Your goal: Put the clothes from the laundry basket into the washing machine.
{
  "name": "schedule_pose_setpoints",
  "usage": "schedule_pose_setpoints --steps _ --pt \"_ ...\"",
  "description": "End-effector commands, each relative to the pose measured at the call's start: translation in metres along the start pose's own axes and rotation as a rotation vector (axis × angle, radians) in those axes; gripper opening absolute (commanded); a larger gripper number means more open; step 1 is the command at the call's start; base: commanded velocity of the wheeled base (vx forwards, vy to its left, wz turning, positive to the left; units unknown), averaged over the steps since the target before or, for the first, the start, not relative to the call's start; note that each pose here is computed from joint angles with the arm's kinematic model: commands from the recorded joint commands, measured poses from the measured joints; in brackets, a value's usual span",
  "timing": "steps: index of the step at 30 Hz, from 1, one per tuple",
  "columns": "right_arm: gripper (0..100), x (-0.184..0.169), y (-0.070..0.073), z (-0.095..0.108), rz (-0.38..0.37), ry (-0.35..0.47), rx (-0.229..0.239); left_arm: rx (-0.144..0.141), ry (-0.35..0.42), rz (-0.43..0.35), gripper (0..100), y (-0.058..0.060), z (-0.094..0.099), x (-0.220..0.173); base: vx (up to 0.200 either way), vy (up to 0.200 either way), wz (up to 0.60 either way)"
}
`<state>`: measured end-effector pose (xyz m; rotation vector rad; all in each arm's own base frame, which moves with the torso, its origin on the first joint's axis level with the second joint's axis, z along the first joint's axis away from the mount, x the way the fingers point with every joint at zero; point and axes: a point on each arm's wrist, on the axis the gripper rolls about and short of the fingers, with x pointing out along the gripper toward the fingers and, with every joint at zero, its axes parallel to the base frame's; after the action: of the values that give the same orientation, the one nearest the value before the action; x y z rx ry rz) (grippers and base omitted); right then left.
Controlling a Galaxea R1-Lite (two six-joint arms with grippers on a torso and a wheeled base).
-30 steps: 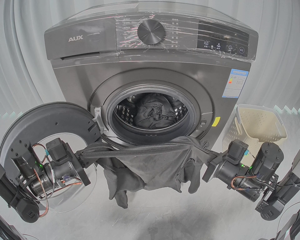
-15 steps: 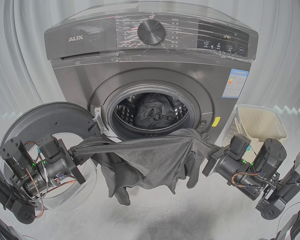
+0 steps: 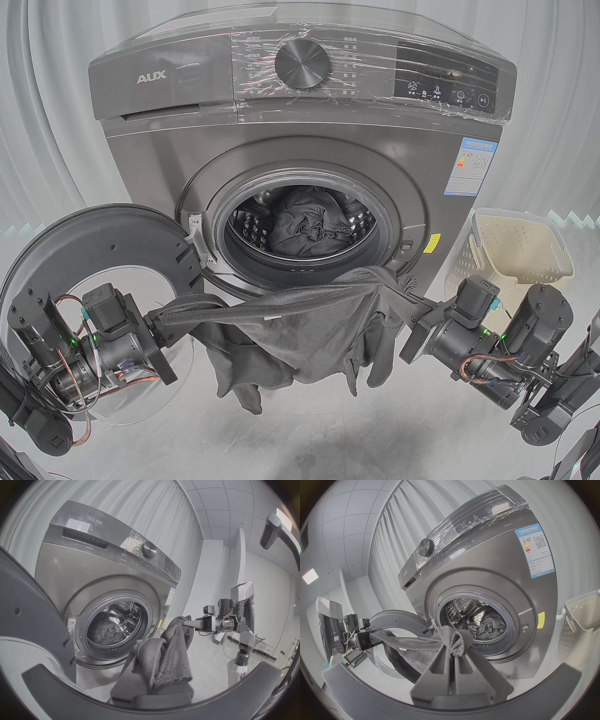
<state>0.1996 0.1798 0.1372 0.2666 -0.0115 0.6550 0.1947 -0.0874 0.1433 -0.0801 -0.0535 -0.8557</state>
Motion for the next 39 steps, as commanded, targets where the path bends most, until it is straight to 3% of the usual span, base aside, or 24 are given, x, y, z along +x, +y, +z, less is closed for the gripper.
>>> schedule_pose_setpoints --steps 1,20,26,30,39 --pt "0 0.000 -0.001 0.003 -0.004 -0.012 -0.001 0.005 -0.016 0.001 0 0.000 0.003 0.002 0.000 0.000 0.00" --pt "0 -0.001 0.000 0.016 -0.002 -0.067 -0.003 0.029 -0.073 0.012 0 0.001 0.016 0.007 0.000 0.000 0.00" --pt "0 0.000 0.002 0.031 -0.041 -0.140 0.001 -0.004 -0.109 0.016 0 0.005 0.024 0.011 0.000 0.000 0.00" --pt "0 -0.002 0.003 0.035 -0.041 -0.154 0.002 -0.009 -0.113 0.017 0 0.006 0.025 0.012 0.000 0.000 0.00" --pt "0 -0.003 -0.011 0.039 -0.093 -0.166 -0.009 0.014 -0.159 0.079 0 0.022 0.035 0.016 0.000 0.000 0.00"
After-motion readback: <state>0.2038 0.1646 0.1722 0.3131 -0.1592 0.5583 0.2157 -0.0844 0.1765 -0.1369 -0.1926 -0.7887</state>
